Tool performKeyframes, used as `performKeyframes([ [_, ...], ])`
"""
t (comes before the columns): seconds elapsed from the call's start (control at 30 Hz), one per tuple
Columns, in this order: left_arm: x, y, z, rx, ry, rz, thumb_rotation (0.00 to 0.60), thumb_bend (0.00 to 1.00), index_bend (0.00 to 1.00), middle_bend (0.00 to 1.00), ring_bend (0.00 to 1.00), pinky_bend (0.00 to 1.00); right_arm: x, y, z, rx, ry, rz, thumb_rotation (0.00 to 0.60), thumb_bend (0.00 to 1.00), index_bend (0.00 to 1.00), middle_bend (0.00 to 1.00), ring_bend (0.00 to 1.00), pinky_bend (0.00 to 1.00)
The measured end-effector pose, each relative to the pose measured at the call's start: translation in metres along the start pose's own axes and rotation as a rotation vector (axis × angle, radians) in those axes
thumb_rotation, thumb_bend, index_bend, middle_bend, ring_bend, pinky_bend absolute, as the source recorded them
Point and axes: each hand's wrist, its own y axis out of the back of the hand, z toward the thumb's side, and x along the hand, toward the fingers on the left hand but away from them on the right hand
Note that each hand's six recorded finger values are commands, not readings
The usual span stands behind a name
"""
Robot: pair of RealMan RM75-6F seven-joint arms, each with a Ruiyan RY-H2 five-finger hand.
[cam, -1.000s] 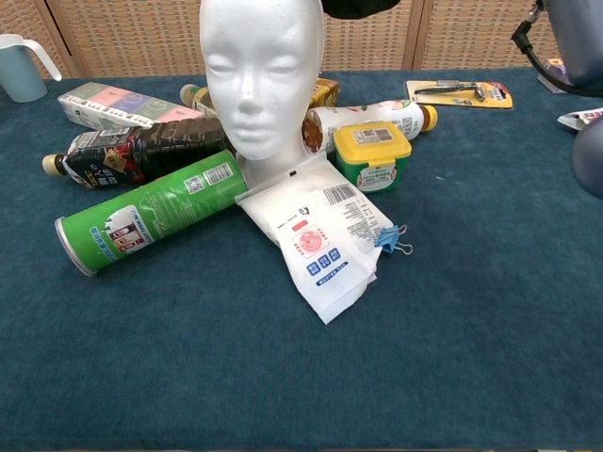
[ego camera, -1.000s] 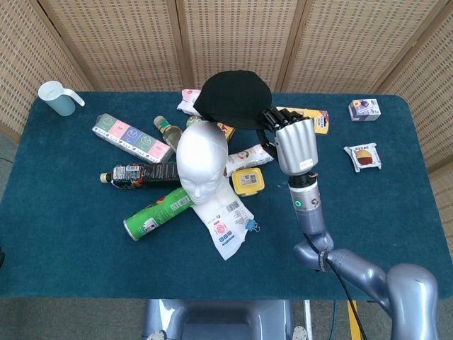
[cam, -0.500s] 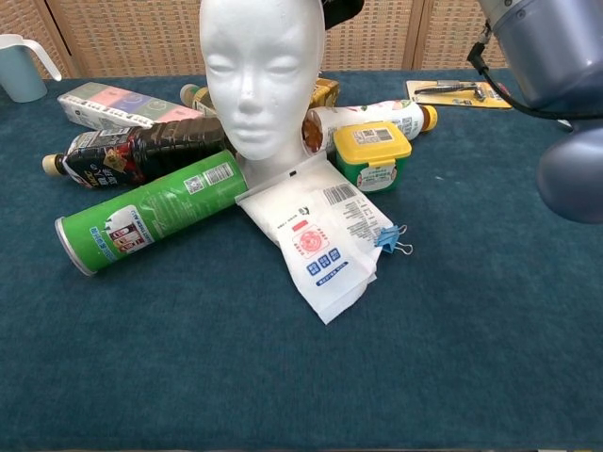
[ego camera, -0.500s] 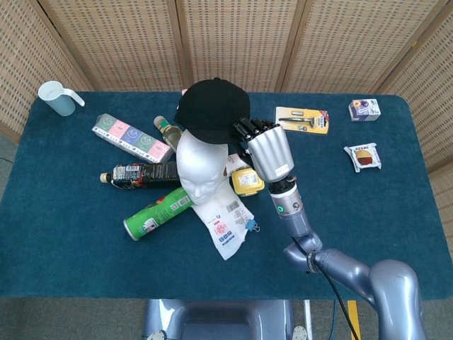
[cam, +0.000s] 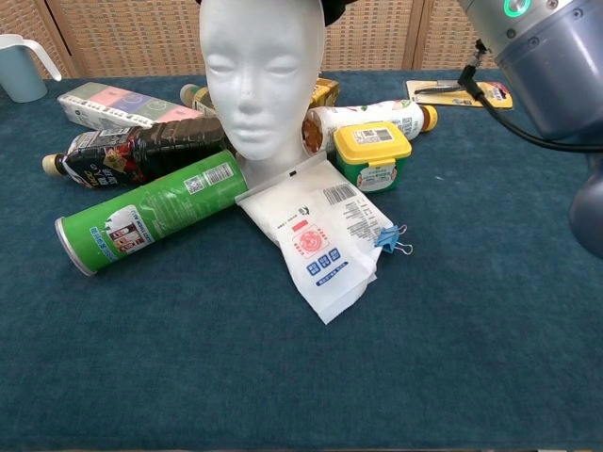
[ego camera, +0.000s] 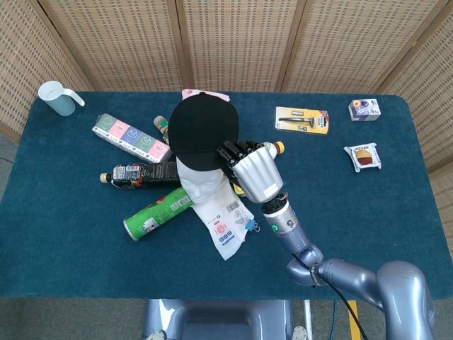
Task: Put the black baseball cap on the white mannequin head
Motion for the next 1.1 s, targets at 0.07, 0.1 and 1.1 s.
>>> performKeyframes([
  [0.07, 0.0, -0.001, 0.0, -0.002, 0.0, -0.002, 0.6, 0.35, 0.55, 0.42, 0.29, 0.32, 0.003, 0.0, 0.004, 0.014, 0.005, 0.015, 0.6, 0.82, 0.57, 0.59, 0.69, 0.81],
  [0.1, 0.001, -0.002, 0.0, -0.003, -0.001, -0.003, 0.6, 0.35, 0.55, 0.42, 0.29, 0.32, 0.005, 0.0, 0.006, 0.021, 0.007, 0.023, 0.6, 0.82, 0.57, 0.59, 0.69, 0.81],
  [1.1, 0.003, -0.011, -0.005, -0.012, 0.001, -0.022, 0.6, 0.35, 0.55, 0.41, 0.29, 0.32, 0.025, -0.006, 0.058, 0.132, 0.007, 0.18, 0.6, 0.79, 0.58, 0.6, 0.69, 0.81],
])
